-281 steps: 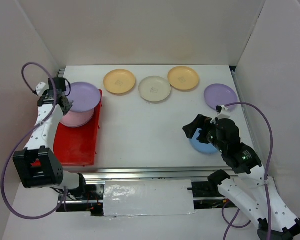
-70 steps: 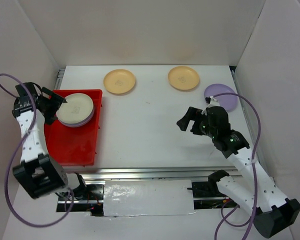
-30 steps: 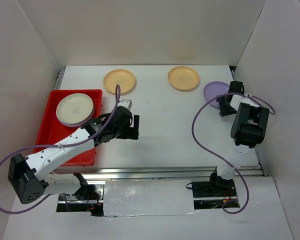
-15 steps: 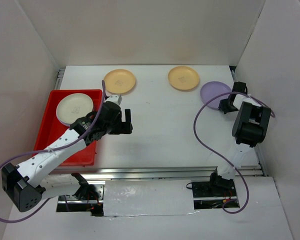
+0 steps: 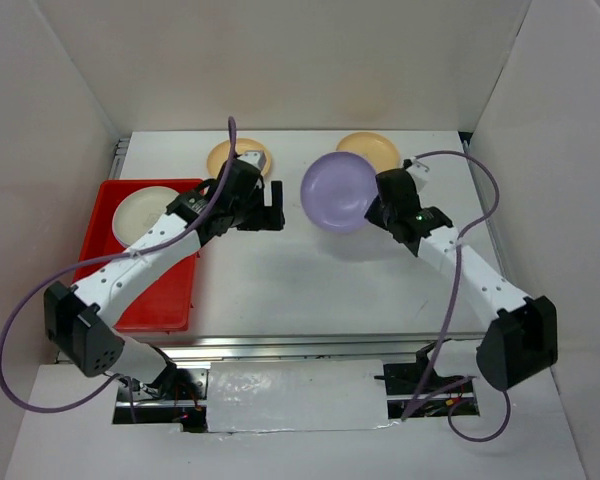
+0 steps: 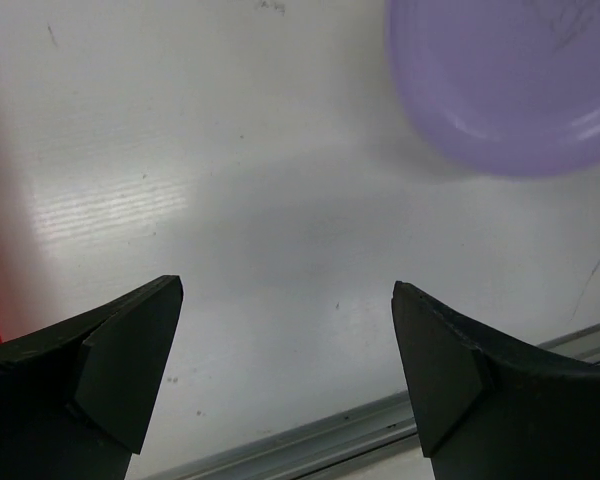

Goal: Place the plates into the plastic bin on the countertop

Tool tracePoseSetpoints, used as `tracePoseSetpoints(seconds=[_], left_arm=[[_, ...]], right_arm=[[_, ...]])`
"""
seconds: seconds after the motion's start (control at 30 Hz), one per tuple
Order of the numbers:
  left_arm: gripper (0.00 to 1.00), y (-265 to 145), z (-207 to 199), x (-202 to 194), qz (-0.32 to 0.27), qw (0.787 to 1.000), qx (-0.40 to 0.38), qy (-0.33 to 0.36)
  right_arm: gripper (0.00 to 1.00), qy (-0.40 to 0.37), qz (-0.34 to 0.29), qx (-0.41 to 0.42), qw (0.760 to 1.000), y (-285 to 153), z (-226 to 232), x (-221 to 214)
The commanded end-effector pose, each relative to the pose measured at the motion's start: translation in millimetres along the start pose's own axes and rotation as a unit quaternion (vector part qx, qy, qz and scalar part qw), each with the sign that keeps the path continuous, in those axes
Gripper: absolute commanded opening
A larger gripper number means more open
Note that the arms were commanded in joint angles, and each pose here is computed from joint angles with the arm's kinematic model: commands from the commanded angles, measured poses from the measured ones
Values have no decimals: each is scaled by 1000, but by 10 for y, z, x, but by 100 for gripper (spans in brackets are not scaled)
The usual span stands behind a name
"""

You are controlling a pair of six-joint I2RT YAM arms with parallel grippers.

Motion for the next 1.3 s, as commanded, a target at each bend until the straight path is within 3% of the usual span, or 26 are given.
tracePoseSetpoints(seconds=[0.0,0.17,0.27,0.33,0.5,0.53,0.57,0.6,0.63,0.77,0.87,1.0,1.13,1.23,1.27], left_arm=[[99,117,-76,103,13,1000,-12,18],[97,193,32,105,22,1000,-12,-2],[90,142,81,94,18,999,-24,-16],[78,142,91,92,16,999,-29,-23],[0,143,206,162,2,999,-4,-47],[0,135,243,183,-5,998,6,-55],[0,95,283,223,-16,998,13,-66],[0,90,353,224,-21,996,27,-87],[0,63,517,296,-38,992,51,-112],[0,-176,1244,485,-80,962,96,-243],[0,-385,2144,551,-123,911,140,-369],[0,-435,2712,519,-121,868,154,-457],[0,-228,3066,506,-80,841,173,-506],[0,-142,3140,569,-64,839,160,-516],[8,-150,3139,625,-68,841,157,-513]], right_arm=[[0,-68,12,83,994,-293,100,-124],[0,-63,39,299,952,-706,545,-176],[0,-66,59,350,933,-850,691,-230],[0,-67,68,360,928,-894,739,-272],[3,-62,79,367,925,-941,735,-355],[16,-60,80,367,925,-947,730,-361],[37,-57,75,366,926,-952,711,-368],[84,-49,73,361,928,-953,696,-366],[99,-44,69,350,933,-926,660,-361],[100,-24,61,301,951,-793,393,-404],[100,-13,68,294,953,-671,243,-509],[100,-11,91,297,951,-563,143,-640],[100,-15,99,300,949,-527,103,-709],[100,-19,99,303,948,-520,86,-711],[100,-24,98,306,947,-522,86,-710]])
Point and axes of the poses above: each gripper's point midway between its finger pads, its own y axis out along the fingers, its own z axis along the line the jaws close on, x = y × z, the point moved 5 cm from there along -y, back along the fingers, and after that the axes turned 11 degrees about -y, right-handed, at the moved point
